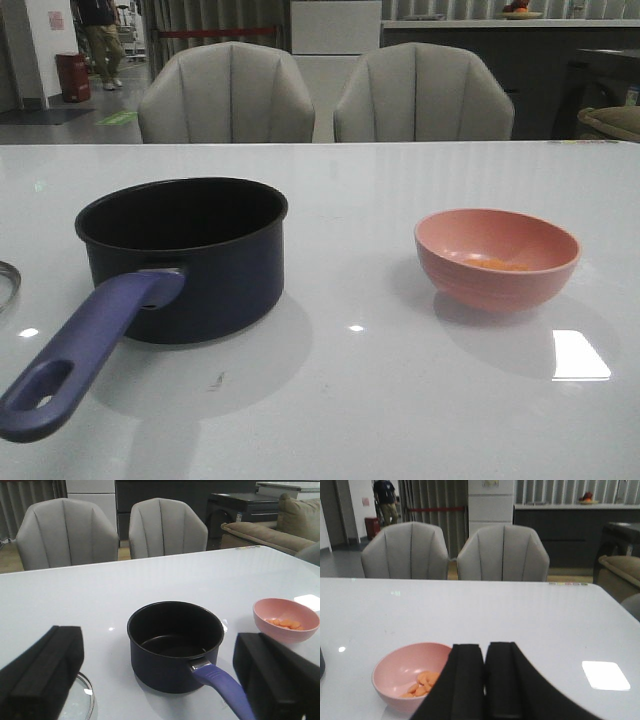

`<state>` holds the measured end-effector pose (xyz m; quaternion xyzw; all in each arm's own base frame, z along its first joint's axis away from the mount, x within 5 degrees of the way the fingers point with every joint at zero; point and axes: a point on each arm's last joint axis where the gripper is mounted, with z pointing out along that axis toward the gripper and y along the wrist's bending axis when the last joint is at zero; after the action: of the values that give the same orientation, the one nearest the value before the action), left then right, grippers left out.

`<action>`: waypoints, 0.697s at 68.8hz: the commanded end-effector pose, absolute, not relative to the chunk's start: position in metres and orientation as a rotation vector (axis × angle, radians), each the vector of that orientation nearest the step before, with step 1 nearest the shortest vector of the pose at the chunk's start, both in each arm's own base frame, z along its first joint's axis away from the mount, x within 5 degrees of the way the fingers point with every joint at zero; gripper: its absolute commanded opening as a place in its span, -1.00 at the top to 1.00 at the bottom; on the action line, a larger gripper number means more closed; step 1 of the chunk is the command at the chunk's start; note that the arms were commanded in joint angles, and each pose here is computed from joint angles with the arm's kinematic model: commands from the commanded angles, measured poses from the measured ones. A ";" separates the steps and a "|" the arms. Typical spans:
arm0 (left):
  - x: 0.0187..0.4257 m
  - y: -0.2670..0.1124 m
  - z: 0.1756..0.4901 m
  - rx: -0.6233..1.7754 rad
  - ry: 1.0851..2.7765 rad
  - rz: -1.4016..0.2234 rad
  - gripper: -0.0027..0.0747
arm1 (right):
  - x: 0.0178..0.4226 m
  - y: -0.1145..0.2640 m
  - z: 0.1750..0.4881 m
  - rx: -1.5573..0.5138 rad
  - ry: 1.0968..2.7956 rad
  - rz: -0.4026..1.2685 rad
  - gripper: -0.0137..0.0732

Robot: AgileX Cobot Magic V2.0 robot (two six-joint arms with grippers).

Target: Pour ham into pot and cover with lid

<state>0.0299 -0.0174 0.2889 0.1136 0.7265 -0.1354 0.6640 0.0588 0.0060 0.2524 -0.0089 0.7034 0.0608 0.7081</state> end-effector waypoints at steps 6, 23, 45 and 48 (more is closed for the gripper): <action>0.030 -0.016 0.303 0.229 1.543 -0.319 -0.77 | 0.080 0.008 0.278 -0.037 1.653 0.118 0.35; 0.030 -0.016 0.303 0.229 1.543 -0.319 -0.77 | 0.096 0.010 0.271 -0.019 1.749 0.135 0.33; 0.030 -0.016 0.303 0.227 1.543 -0.323 -0.77 | 0.150 0.017 0.274 0.047 2.002 0.193 -0.46; 0.030 -0.016 0.303 0.227 1.543 -0.323 -0.77 | 0.160 0.018 0.277 0.058 2.026 0.203 -0.45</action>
<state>0.0303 -0.0174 0.2883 0.1130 0.7258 -0.1351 0.6649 0.1365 0.0159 0.2576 0.0189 0.8576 0.0786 0.5079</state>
